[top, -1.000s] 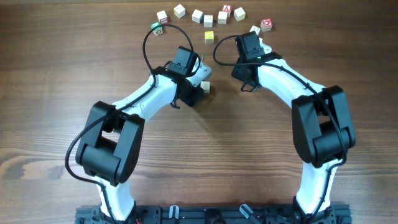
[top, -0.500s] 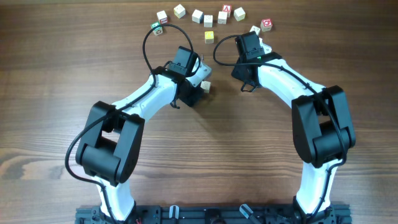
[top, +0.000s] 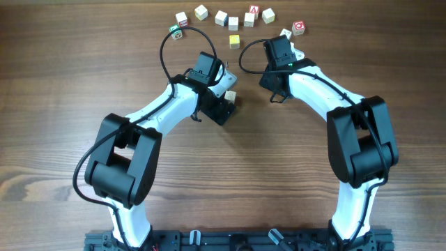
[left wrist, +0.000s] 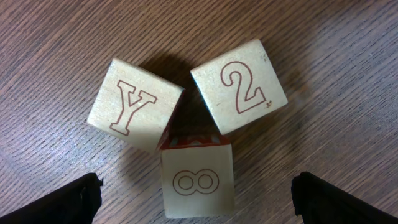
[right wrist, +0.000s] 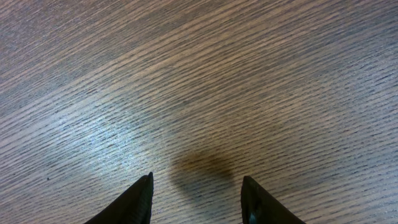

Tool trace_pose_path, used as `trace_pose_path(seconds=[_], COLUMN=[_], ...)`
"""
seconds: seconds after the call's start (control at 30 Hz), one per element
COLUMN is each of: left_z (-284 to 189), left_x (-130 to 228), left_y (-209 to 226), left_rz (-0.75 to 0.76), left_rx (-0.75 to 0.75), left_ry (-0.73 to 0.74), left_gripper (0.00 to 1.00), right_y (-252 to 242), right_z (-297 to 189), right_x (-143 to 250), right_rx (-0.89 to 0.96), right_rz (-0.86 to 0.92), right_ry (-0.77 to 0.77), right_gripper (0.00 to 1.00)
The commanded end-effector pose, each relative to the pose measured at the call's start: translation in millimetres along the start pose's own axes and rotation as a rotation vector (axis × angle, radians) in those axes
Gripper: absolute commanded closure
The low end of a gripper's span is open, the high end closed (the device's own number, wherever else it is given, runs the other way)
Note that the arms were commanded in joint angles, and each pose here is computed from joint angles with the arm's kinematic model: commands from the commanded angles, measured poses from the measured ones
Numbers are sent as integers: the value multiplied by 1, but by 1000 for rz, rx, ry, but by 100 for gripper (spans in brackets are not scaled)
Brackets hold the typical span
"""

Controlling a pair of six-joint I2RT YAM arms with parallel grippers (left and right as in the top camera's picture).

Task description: Form a circle

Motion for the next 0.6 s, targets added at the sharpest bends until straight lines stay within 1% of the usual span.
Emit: trace_pose_path(seconds=[0.0,0.07,0.17,0.23,0.3,0.33,0.37,0.47,0.57], left_z=[-10,-23,-51,-82,-114,-134,-145,-173,-177], left_x=[-4,-11,-22,-31,-36,-36,-34,-17,4], left_y=[2,4,19,47,75,92,101,132,154], left_rz=[4,-16,-59,-212,-339,-399,-425,-490,-559], left_rx=[-17,-32,-79,-148,-206,-242,-262,-334,-369], left_ry=[-22,-54,-126,-228,-335,-394,-420,-467,-457], left_gripper=[0,0,0,0,0,0,0,0,0], right_y=[-7,-7,-6,-6,-4,-3,-2,5,15], right_z=[6,6,5,5,5,5,5,3,0], right_x=[2,2,4,8,12,15,18,26,36], right_rx=[30,30,27,18,7,-4,-13,-57,-120], right_rz=[-4,-4,-4,-4,-5,-6,-6,-5,-35], right_ry=[-5,-5,6,29,56,76,89,147,218], right_gripper=[54,54,54,54,51,41,29,11,12])
Point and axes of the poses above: each gripper's point midway between its finger pads, its own z axis out along the fingers, its own y axis along the line the jaws close on, x = y × z, the point moved 2 cm from there along -z, back along the fingers, and after that the axes turned 11 degrees about z, right-handed, at the moved point
